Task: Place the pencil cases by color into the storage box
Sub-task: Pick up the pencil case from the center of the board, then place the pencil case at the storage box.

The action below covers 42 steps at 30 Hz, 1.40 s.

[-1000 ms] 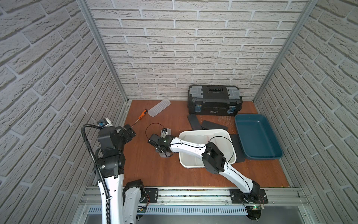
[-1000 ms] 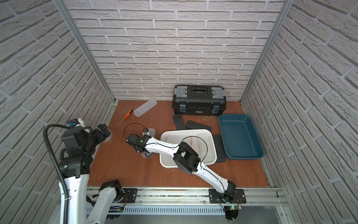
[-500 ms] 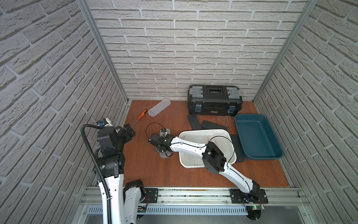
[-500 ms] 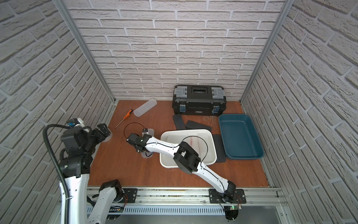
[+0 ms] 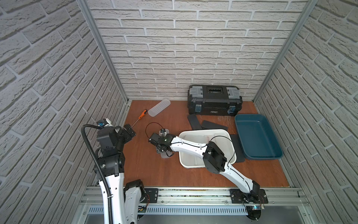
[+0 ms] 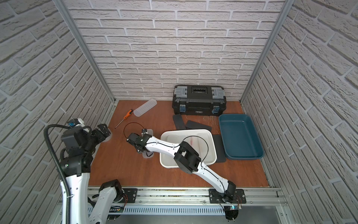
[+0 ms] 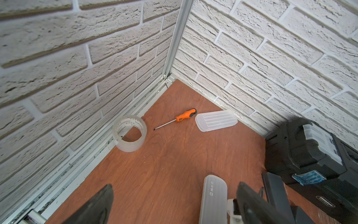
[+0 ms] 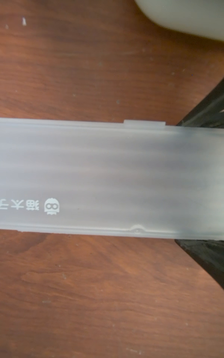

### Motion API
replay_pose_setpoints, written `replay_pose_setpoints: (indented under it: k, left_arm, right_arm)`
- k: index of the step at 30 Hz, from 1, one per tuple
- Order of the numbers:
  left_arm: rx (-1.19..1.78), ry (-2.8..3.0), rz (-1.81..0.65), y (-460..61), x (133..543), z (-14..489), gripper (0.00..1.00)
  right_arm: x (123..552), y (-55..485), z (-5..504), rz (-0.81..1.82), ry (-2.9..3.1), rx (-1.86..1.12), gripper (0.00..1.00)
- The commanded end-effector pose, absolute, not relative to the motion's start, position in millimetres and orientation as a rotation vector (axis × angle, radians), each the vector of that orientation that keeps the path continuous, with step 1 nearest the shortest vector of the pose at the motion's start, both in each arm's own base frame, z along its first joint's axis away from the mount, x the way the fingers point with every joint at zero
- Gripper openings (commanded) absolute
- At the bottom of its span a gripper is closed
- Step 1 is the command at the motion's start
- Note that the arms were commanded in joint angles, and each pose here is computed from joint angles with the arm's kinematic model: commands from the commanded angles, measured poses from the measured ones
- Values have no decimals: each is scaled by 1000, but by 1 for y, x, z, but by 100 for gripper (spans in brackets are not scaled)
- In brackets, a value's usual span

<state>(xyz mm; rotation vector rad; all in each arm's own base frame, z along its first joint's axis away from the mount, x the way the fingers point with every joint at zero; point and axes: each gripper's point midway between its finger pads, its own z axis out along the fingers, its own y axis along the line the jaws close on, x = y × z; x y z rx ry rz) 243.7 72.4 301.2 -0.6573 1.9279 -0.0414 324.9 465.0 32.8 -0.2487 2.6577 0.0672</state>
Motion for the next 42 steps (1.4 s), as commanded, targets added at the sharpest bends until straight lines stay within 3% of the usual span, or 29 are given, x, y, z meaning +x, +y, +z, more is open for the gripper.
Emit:
replay_pose_setpoints:
  k: [1, 11, 18, 28, 42]
  left_arm:
    - [-648, 1868, -52, 75, 248, 318, 98]
    - [-651, 1872, -66, 76, 252, 319, 98]
    - [-640, 1905, -102, 72, 261, 313, 98]
    - [-507, 1989, -302, 34, 286, 305, 98]
    - [-182, 2097, -312, -67, 299, 290, 98]
  right_arm:
    - [325, 468, 101, 130, 2547, -285, 67]
    - [323, 474, 157, 243, 2468, -290, 66]
    - [322, 446, 208, 255, 2368, -259, 66]
    - [309, 337, 235, 153, 2359, -136, 66]
    - [254, 201, 205, -6, 2435, -59, 66]
